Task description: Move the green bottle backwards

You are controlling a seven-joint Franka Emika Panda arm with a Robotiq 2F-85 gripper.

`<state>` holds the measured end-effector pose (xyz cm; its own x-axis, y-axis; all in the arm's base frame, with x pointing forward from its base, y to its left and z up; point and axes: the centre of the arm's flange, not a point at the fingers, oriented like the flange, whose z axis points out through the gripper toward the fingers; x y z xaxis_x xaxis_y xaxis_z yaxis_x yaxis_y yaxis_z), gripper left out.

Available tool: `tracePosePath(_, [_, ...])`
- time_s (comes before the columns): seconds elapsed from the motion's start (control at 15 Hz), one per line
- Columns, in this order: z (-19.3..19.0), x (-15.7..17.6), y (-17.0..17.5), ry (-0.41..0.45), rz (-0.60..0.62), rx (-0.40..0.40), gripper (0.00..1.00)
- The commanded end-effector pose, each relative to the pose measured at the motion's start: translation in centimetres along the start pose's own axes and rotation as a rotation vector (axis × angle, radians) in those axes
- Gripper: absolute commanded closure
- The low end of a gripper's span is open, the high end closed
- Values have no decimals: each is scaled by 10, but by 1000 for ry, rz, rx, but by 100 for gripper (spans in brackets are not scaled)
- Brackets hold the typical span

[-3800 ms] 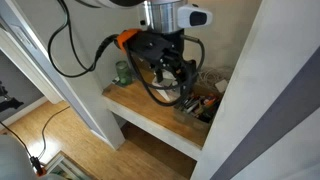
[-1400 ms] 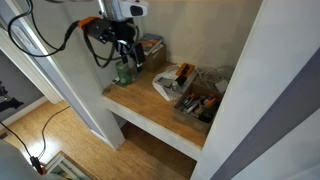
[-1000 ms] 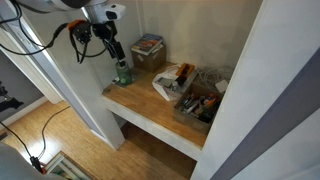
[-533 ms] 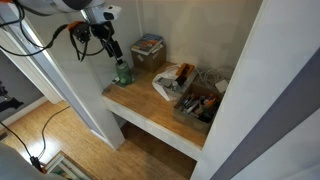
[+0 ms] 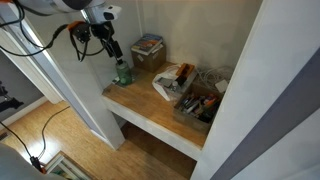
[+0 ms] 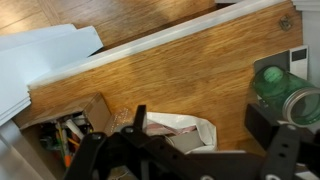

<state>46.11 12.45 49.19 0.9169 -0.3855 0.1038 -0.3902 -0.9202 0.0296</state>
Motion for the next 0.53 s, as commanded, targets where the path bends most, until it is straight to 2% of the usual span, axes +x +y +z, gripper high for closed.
tracePosePath(0.0, [4,2,-15,5,0,-7,0])
tracePosePath(0.2, [14,-5,-43,-15,-11,1,0])
tracePosePath(0.47, [34,0,-82,-16,14,61,0])
